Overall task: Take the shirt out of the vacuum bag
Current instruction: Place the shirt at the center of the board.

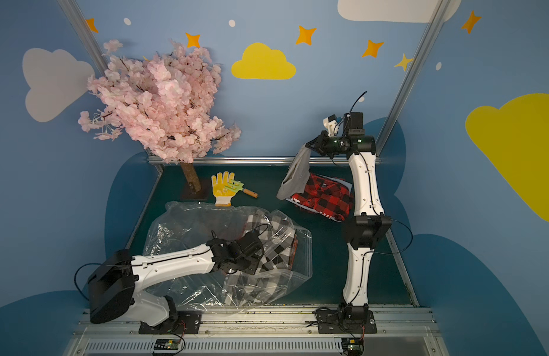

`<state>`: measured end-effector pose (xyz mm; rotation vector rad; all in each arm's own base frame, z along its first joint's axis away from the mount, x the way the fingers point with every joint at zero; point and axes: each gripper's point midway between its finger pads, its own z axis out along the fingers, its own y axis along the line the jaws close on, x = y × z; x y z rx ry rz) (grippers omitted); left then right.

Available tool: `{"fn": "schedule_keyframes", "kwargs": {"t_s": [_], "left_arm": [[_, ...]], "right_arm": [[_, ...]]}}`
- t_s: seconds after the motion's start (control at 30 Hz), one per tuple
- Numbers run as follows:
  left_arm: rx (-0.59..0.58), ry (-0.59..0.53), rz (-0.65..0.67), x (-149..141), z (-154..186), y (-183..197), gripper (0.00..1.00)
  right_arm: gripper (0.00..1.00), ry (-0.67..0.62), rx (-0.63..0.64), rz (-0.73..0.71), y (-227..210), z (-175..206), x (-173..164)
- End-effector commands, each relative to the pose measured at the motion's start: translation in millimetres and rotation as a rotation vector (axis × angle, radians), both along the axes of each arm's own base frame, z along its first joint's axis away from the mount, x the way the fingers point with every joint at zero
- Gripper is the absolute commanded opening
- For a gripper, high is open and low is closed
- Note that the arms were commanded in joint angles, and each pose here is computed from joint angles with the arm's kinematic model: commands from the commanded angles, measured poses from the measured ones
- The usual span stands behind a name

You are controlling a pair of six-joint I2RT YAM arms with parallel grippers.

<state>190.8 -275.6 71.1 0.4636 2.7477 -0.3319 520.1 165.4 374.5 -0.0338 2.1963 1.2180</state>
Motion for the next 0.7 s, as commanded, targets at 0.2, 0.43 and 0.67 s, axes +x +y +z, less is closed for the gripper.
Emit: {"fn": "schedule_keyframes", "kwargs": {"t_s": [0.2, 0.43, 0.67], "left_arm": [[0.057, 0.048, 0.014, -3, -11, 8, 0.03], [0.043, 0.052, 0.024, 0, -10, 5, 0.03], [0.037, 0.069, 0.021, 0, -13, -1, 0.03]], "right_arm": [[0.0, -0.213, 0.264, 0.147, 30, 90, -1], [0.0, -0.212, 0.313, 0.152, 24, 93, 10], [0.0, -0.099, 0.252, 0.128, 11, 41, 16]]}}
